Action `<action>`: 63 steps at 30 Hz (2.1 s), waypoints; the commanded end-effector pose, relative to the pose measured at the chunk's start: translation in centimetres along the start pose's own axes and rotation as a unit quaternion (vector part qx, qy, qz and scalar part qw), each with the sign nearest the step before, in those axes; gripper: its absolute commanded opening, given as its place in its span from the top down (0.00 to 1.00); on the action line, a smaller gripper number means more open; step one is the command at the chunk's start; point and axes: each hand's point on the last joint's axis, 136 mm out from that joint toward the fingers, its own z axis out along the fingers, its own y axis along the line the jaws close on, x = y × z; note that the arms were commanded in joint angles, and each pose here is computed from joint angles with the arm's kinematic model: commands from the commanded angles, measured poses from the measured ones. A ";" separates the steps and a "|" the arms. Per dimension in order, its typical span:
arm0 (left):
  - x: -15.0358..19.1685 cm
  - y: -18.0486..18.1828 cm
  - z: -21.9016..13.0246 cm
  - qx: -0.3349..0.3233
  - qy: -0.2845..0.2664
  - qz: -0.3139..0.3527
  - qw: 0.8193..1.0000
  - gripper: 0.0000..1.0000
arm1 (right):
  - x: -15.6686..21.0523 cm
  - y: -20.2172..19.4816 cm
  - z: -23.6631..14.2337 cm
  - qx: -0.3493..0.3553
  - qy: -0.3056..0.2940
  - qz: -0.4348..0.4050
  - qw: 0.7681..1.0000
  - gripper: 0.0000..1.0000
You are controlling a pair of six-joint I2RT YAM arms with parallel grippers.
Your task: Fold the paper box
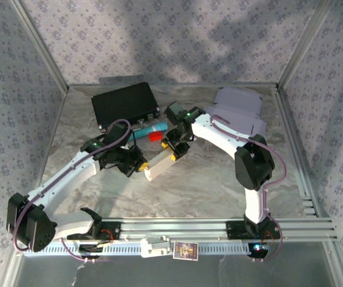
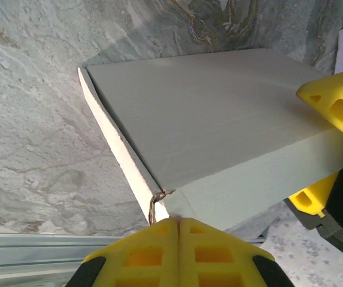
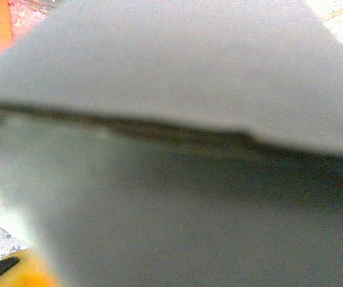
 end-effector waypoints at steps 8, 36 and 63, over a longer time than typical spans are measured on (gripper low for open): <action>-0.1 2.7 -0.1 -0.103 -0.006 0.081 0.991 0.96 | 0.2 -0.2 -0.9 0.001 -0.005 -0.009 1.000 0.48; -0.6 0.3 -0.4 -0.141 -0.056 0.188 0.970 0.99 | 0.7 0.3 -2.7 -0.019 0.014 -0.016 1.000 0.34; -2.6 -0.8 2.0 -0.092 -0.047 0.241 0.965 1.00 | -3.1 -4.7 -8.1 -0.027 0.020 -0.122 0.992 0.30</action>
